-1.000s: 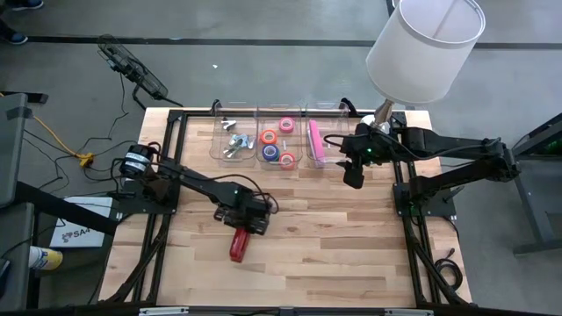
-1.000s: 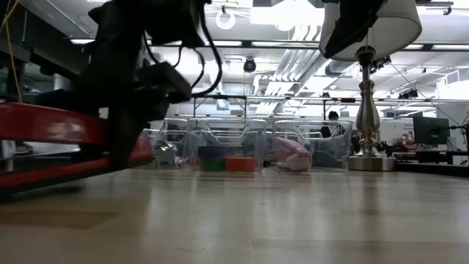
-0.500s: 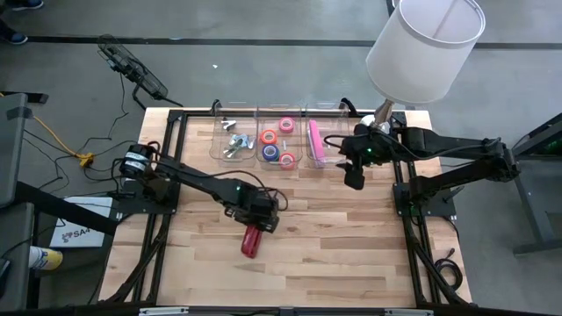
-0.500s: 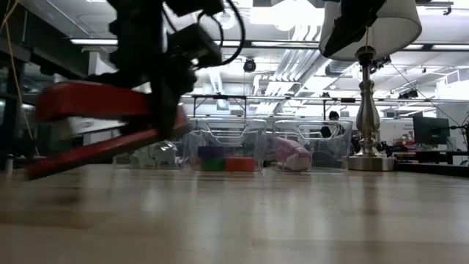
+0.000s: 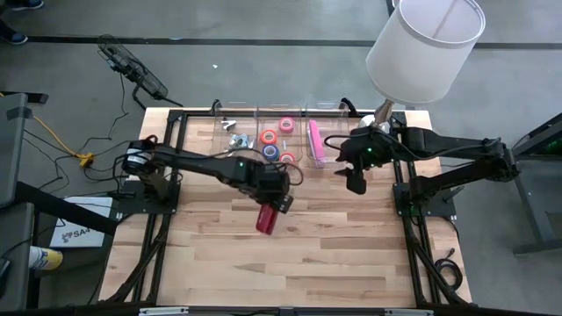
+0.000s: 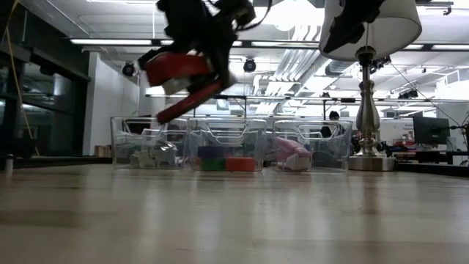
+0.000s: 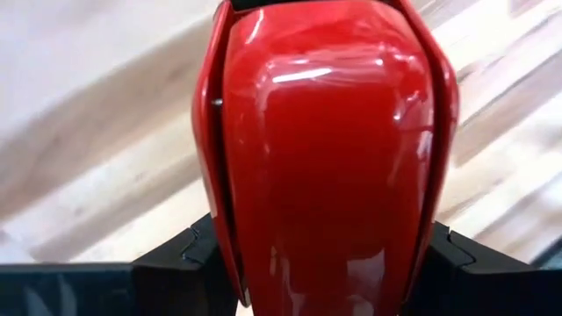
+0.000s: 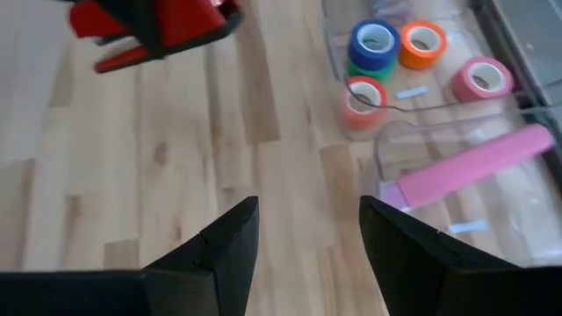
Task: Pick and place Stapler, Stapler remover, tape
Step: Put the red stapler into the right transparent bin
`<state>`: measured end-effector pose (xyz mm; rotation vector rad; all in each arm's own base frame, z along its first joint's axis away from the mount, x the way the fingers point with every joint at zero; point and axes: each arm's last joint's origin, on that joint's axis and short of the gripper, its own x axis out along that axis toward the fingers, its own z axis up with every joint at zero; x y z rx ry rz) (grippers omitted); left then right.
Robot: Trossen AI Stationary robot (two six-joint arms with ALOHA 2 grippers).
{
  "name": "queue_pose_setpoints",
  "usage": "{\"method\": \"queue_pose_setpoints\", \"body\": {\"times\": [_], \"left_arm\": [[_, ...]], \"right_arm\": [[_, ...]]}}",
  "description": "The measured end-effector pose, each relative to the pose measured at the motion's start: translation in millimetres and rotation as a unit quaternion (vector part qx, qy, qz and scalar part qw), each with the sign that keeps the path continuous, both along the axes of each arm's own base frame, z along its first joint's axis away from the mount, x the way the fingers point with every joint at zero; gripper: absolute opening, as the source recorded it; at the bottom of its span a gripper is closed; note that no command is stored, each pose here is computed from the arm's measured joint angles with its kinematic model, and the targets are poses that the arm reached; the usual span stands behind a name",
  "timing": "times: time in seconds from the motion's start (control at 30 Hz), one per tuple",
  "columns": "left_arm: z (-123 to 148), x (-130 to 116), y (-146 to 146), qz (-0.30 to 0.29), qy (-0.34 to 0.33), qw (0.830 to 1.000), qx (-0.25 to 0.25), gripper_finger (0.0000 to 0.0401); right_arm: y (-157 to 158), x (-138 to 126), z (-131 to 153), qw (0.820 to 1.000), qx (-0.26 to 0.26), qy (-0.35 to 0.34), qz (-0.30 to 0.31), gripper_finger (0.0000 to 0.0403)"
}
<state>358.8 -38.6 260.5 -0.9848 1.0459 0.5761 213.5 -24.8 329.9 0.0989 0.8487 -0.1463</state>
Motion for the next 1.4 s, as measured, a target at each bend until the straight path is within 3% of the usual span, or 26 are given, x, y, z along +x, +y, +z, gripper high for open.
{"method": "queue_pose_setpoints", "body": {"times": [0.4, 0.7, 0.9, 1.17, 1.4], "left_arm": [[77.5, 8.7, 28.0, -0.014, -0.078, 0.99, 0.119, 0.0203], [121.3, 6.8, 39.9, -0.024, -0.123, 0.97, 0.207, 0.0203], [140.4, 6.4, 41.3, -0.043, -0.151, 0.955, 0.252, 0.0203], [154.7, 6.1, 40.9, -0.077, -0.174, 0.941, 0.28, 0.0203], [165.2, 8.9, 39.6, -0.128, -0.208, 0.922, 0.301, 0.0203]], "right_arm": [[2.5, 8.7, 8.5, 0.996, 0.039, -0.066, 0.039, 0.0193], [2.9, 16.3, 14.8, 0.991, 0.05, -0.114, 0.053, 0.0257], [2.7, 34.1, 11.1, 0.985, 0.06, -0.138, 0.082, 0.0289], [-4.7, 52.8, 4.4, 0.984, 0.052, -0.155, 0.07, 0.0291], [-7.1, 66.1, 7.8, 0.969, 0.066, -0.208, 0.115, 0.0292]]}}
